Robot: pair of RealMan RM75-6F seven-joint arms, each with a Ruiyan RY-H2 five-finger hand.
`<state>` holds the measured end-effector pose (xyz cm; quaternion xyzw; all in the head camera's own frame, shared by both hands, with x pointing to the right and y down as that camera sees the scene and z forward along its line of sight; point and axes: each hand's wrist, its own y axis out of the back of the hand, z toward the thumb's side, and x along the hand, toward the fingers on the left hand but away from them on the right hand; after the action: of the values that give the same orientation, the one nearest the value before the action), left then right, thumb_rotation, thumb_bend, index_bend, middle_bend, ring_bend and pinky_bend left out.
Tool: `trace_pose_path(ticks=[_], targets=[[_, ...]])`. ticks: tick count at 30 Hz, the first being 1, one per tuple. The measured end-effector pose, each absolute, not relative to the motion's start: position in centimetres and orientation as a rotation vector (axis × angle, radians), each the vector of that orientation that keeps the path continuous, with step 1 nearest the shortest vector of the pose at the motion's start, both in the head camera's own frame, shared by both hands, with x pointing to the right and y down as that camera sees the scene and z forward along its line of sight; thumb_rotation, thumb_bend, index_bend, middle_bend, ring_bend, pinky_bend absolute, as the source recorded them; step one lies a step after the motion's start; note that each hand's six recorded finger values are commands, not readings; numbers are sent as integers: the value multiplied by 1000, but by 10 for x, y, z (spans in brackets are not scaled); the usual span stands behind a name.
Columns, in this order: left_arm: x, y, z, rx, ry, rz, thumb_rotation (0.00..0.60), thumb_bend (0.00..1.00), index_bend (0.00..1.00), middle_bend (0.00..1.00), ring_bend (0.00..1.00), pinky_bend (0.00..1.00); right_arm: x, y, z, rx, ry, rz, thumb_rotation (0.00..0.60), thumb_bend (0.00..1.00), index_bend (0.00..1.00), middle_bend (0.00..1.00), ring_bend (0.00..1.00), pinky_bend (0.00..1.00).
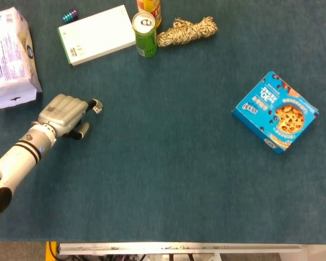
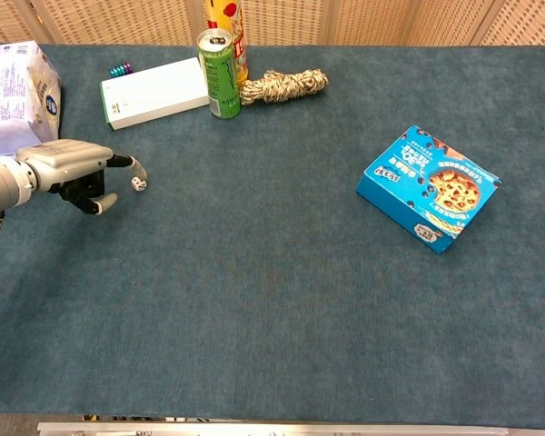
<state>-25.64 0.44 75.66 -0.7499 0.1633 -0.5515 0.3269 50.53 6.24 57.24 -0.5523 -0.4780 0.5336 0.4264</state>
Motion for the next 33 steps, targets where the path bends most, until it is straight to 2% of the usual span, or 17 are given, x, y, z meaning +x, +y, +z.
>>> trace_pose_path(ticks=[10, 20, 33], targets=[[-258, 4, 747, -1953, 461, -1429, 600, 530, 190, 1000, 1000, 1000, 505, 63, 573, -1383, -1195, 1333, 600, 395, 223, 298, 156, 204], [-271, -5, 757, -1915, 473, -1493, 600, 530, 190, 1000, 1000, 1000, 508, 65, 572, -1377, -1202, 1339, 600, 395, 223, 298, 156, 204], [-268, 2, 766, -1937, 436, -1515, 600, 530, 190, 1000, 1000, 1000, 508, 64, 574, -1380, -1198, 1344, 600, 395, 223, 298, 156, 204]])
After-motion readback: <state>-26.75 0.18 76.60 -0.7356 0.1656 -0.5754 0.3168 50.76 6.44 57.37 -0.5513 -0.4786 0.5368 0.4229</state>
